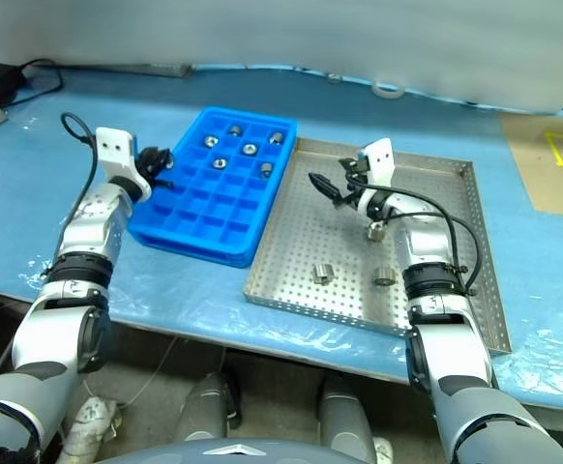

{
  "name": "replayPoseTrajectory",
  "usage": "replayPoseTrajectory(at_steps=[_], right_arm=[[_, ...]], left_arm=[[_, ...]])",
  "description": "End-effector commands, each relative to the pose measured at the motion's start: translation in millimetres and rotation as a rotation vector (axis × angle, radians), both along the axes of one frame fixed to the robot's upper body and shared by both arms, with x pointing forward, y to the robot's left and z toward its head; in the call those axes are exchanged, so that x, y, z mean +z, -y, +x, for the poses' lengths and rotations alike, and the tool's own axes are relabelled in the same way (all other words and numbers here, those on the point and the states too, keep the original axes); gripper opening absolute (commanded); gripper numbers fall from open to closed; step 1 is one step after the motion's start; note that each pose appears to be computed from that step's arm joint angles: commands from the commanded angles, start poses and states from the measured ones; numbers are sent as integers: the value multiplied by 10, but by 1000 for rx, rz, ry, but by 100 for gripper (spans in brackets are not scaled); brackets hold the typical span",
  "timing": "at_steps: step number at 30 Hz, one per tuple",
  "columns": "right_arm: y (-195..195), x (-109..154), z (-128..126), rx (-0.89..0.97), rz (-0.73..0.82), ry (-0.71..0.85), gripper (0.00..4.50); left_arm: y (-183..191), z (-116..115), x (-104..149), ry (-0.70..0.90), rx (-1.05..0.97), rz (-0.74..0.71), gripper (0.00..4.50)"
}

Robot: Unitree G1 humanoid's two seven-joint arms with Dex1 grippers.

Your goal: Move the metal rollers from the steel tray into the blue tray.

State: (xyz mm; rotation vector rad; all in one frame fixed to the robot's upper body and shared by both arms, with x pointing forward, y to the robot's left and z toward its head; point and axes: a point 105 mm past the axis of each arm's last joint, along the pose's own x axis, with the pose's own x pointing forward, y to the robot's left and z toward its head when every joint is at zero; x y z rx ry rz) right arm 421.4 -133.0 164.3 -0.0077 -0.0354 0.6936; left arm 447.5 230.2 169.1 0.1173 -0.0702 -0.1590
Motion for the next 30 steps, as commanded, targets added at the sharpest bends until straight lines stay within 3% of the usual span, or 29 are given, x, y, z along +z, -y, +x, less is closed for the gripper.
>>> replayPoseTrajectory(at_steps=[1,6,13,18,23,26,30], right_arm=[[68,186,-14,-14,15,64,450],[60,184,-16,-13,13,64,450],[96,196,-17,-23,10,67,450],[222,249,-17,-55,33,72,450],[465,402,-36,-82,90,69,450],[608,468,-76,-110,101,72,450],[865,431,-148,-192,36,70,450]], left_arm=[[35,19,224,69,-47,31,69],[49,39,201,63,-58,25,69],[33,69,176,43,-40,14,293],[212,60,360,111,-120,-25,293],[904,-101,584,183,-489,-72,293],[1204,-216,573,154,-676,-81,293],[1837,-557,279,5,-1054,14,293]])
